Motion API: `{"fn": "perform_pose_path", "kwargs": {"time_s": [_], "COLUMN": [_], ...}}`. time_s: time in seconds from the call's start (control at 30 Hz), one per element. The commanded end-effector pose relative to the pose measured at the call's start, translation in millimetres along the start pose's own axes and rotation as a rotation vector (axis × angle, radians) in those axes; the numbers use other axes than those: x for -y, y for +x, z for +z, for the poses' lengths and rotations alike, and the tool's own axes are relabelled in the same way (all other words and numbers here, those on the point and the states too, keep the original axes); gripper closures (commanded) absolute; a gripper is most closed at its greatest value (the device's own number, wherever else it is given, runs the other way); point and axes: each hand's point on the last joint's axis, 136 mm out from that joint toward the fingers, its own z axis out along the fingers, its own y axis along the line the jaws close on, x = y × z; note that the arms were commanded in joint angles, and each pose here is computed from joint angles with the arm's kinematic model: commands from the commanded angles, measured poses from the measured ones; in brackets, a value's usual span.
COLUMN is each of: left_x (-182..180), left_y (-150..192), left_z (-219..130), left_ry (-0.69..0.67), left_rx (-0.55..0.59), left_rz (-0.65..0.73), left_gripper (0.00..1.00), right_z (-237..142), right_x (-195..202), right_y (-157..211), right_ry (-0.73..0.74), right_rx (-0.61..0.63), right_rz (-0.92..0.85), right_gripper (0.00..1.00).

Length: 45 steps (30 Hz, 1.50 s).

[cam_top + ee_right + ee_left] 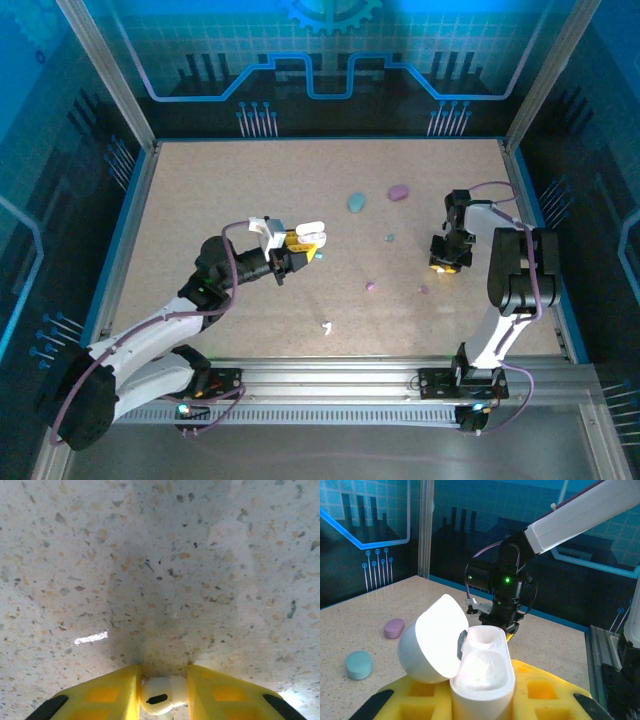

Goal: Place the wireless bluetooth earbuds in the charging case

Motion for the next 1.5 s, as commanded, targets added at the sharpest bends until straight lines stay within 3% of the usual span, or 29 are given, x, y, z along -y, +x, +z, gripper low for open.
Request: {"fn": "perform_pose_path", "kwargs": {"time_s": [0.0, 0.27, 0.5, 0.6, 0.8, 1.17, 1.47], "left_x": [4, -6, -7, -6, -6, -8, -5], "left_y": [-11, -4, 1, 3, 3, 3, 2], "left_z": [3, 16, 41, 48, 49, 37, 32], "left_ry": [0.019, -0.029, -0.051, -0.045, -0.053, -0.097, -0.100], "left_rx": [0.032, 0.017, 0.038, 0.050, 0.059, 0.037, 0.035], "left_rz": [0.017, -0.015, -0.062, -0.078, -0.082, -0.010, 0.008], "left_gripper": [0.79, 0.80, 0.80, 0.80, 0.79, 0.77, 0.77], "right_z": [-8, -77, -168, -184, -177, -110, -60], "right_x": [-10, -54, -96, -98, -105, -117, -134], "right_y": [8, -2, -3, -1, 14, 78, 103], "right_ry": [-0.059, -0.230, -0.401, -0.410, -0.434, -0.398, -0.374], "right_rx": [0.005, 0.236, 0.546, 0.588, 0.477, 0.042, -0.180], "right_rz": [-0.001, -0.093, -0.171, -0.168, -0.209, -0.266, -0.303], "right_gripper": [0.69, 0.68, 0.69, 0.69, 0.70, 0.71, 0.71]}}
